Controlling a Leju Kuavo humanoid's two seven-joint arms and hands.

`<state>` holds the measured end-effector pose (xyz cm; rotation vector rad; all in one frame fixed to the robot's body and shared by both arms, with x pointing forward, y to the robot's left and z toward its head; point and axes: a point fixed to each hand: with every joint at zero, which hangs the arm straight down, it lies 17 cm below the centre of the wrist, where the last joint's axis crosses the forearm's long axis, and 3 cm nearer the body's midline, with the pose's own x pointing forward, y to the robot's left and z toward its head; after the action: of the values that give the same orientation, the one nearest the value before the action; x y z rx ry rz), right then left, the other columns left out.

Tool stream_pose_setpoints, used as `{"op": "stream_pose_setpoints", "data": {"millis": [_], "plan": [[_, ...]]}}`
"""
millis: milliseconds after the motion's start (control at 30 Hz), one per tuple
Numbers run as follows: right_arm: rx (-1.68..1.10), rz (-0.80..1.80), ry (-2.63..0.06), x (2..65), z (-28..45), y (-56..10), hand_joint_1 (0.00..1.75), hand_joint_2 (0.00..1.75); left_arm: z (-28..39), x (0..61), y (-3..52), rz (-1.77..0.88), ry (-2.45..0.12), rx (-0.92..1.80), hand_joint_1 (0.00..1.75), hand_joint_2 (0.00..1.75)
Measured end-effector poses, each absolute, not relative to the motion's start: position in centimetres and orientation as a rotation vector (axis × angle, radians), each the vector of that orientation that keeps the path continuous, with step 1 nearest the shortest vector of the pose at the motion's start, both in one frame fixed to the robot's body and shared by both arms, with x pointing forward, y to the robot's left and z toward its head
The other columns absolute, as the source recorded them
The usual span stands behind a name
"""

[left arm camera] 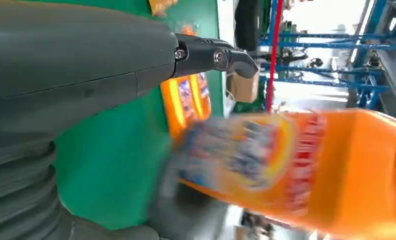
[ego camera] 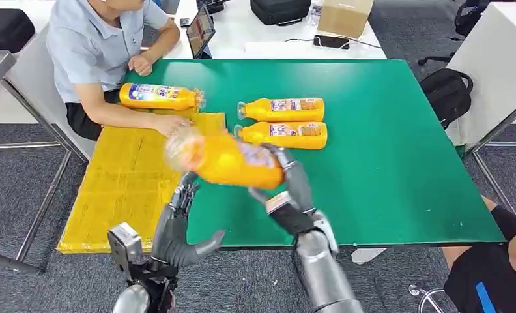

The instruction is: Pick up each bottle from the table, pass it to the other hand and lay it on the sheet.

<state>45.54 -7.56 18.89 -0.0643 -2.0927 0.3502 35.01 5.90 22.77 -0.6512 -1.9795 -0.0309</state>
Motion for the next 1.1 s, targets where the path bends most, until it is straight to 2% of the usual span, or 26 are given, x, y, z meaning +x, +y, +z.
{"op": "stream_pose_setpoints", "data": {"millis": [267,667,700,733,767,800,833,867,900,1100], "plan": [[0.1,0.523,-2.074,42.1,16.7,0.6,1.75,1.75,23.7,35.8,6.1,0.061,-1.954,-0.731,0.0,1.75],[0.195,0.58,-2.055,40.6,16.1,3.7,1.75,1.75,24.6,36.3,6.7,0.11,-1.985,-0.747,0.03,1.75],[0.202,0.578,-2.051,40.5,16.0,3.8,1.75,1.75,24.8,36.1,6.7,0.111,-1.992,-0.756,0.58,1.75],[0.207,0.579,-2.048,40.4,15.9,3.9,1.75,1.75,25.0,36.1,6.8,0.112,-1.997,-0.761,1.68,1.75],[0.212,0.58,-2.047,40.4,15.9,4.0,1.71,1.75,25.1,36.0,6.9,0.113,-2.001,-0.761,1.75,1.75],[0.214,0.581,-2.045,40.4,15.9,4.1,1.54,1.75,25.1,36.0,6.9,0.113,-2.002,-0.762,1.75,1.75],[0.216,0.583,-2.042,40.3,15.8,4.2,0.93,1.75,25.1,36.1,7.0,0.114,-2.002,-0.76,1.75,1.75],[0.217,0.586,-2.039,40.3,15.7,4.2,0.0,1.75,25.0,36.1,7.1,0.115,-2.002,-0.757,1.75,1.75],[0.218,0.592,-2.037,40.2,15.6,4.3,0.0,0.0,25.0,36.1,7.2,0.117,-2.003,-0.755,1.75,1.75],[0.242,0.664,-2.017,39.4,14.6,5.5,0.0,0.0,25.5,37.5,8.4,0.141,-2.015,-0.706,1.75,1.75]]}}
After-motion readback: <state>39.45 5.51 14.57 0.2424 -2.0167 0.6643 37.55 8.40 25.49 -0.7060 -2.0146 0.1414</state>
